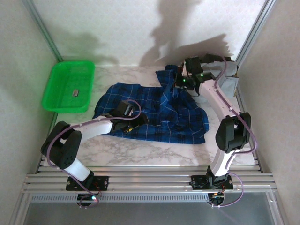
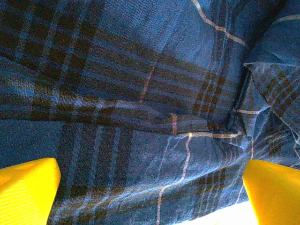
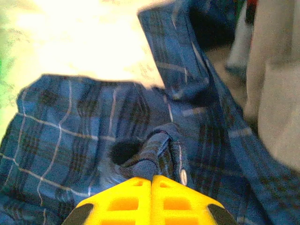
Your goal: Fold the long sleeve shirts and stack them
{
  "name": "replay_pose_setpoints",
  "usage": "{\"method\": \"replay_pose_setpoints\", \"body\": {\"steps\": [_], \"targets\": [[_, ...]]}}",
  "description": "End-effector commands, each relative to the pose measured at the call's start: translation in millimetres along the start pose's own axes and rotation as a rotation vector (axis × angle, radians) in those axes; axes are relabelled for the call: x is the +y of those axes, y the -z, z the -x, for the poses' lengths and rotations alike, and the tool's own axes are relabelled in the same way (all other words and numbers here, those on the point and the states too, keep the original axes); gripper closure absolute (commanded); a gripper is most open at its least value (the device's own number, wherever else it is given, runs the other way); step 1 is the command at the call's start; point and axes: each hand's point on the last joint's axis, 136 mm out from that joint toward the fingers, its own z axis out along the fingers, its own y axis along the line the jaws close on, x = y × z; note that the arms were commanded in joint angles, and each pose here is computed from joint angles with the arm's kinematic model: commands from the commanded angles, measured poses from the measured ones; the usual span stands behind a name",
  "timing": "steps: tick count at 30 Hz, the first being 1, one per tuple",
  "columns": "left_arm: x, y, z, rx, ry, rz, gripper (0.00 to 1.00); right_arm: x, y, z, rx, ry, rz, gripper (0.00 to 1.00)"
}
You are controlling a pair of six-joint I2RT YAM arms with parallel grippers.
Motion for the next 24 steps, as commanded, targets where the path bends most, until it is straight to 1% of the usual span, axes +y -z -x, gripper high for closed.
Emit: {"method": "replay_pose_setpoints", "body": {"steps": [1, 6, 9, 13, 15, 20, 24], "targets": [[8.4, -7.5, -0.9, 0.0, 0.01, 0.019, 0.0, 12.5, -0.7, 21.7, -0.054, 0.173, -0.044, 1.0], [6.4, -9.3, 0.3, 0.001, 0.013, 0.013, 0.01, 36.8, -0.7, 50.3, -0.15, 0.362, -0.099, 1.0], [7.1, -10.1, -0.1, 0.004, 0.015, 0.016, 0.01, 45.7, 0.5, 64.8, -0.203, 0.423, -0.119, 1.0], [6.5, -11.8, 0.3, 0.007, 0.02, 0.016, 0.0, 60.9, 3.5, 82.5, -0.268, 0.504, -0.116, 1.0], [5.6, -12.5, 0.7, 0.007, 0.022, 0.013, 0.0, 74.1, 3.8, 87.0, -0.297, 0.565, -0.09, 1.0], [1.3, -15.1, 2.6, 0.009, 0.033, -0.002, 0.0, 116.0, -1.6, 81.7, -0.344, 0.741, -0.003, 1.0], [-7.8, -16.6, 6.0, 0.009, 0.045, -0.032, 0.0, 146.6, -13.6, 57.6, -0.34, 0.91, 0.086, 1.0]]}}
